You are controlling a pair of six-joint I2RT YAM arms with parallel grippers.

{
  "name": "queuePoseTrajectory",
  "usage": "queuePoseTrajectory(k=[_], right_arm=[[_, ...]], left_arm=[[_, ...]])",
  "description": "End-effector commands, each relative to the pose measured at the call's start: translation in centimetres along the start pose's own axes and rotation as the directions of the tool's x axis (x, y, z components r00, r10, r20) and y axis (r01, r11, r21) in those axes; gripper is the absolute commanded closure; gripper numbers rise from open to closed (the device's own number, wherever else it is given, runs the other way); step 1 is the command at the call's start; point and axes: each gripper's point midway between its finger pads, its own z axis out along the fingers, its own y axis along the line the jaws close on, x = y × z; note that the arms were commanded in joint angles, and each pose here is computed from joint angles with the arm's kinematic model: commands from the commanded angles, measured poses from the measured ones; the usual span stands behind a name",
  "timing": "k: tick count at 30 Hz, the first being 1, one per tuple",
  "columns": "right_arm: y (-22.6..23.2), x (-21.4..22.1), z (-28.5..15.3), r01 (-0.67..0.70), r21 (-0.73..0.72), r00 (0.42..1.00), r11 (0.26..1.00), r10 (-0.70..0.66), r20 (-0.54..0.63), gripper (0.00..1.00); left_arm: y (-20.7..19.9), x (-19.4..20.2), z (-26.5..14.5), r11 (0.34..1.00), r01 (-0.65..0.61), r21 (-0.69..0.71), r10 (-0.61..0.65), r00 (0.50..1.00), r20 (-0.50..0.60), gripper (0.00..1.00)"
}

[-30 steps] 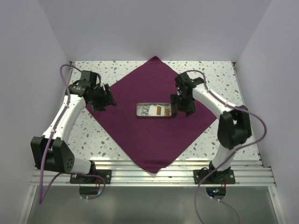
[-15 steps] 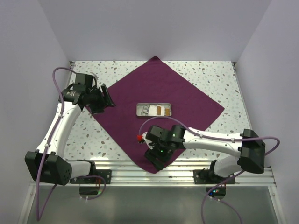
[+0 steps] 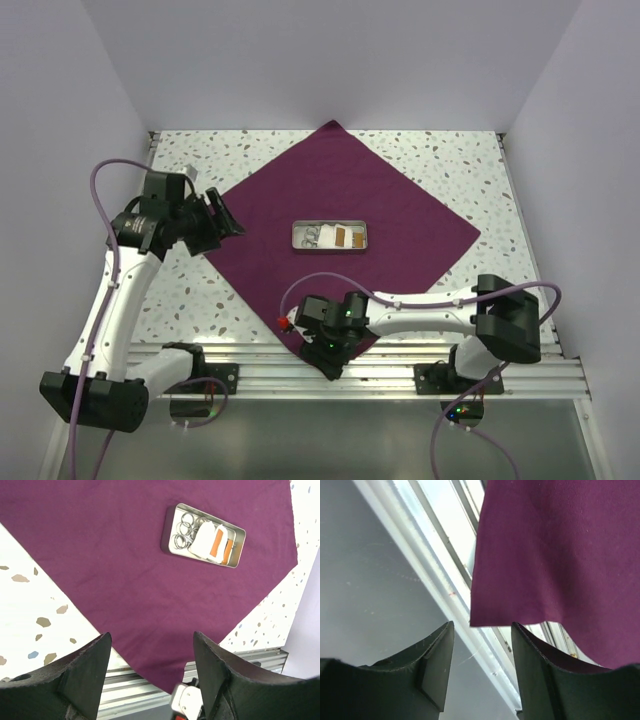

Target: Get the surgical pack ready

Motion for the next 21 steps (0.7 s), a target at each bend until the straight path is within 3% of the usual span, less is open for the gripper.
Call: queuePoseTrajectory(k=[1,5,9,13,17,21], right_arm=[[-0.2,-0.7,1.2,0.02,0.013,1.0,1.0,-0.02,0.024,0.47],[-0.4,-1.1,1.7,0.027,0.027,1.0,0.999,-0.027,0.015,0.51],[-0.8,-1.8,1.2,0.027,0.069,0.999,0.997,-0.029,0.028,0.65],[-1.5,-3.2,-1.0,0.005,0.135,0.994,0.991,-0.02,0.108,1.0],[-2.5,-6.5,-4.5,-0.039,0.233,0.968,0.972,-0.021,0.249,1.0],[-3.3,-8.3,-7.3,-0.069,0.268,0.952,0.961,-0.017,0.306,1.0]], left_arm=[[0.4,0.9,-0.7,1.0,0.031,-0.001,-0.031,0.999,-0.013,0.3],[0.6,1.3,-0.7,0.999,0.037,0.0,-0.037,0.999,-0.017,0.3],[0.7,1.5,-0.7,0.999,0.037,0.0,-0.037,0.999,-0.017,0.3],[0.8,1.4,-0.5,1.0,0.03,-0.004,-0.03,0.999,-0.018,0.3],[0.7,1.1,0.1,1.0,0.017,0.001,-0.017,0.999,-0.027,0.3],[0.6,0.8,0.8,1.0,-0.001,-0.005,0.001,0.999,-0.044,0.3]])
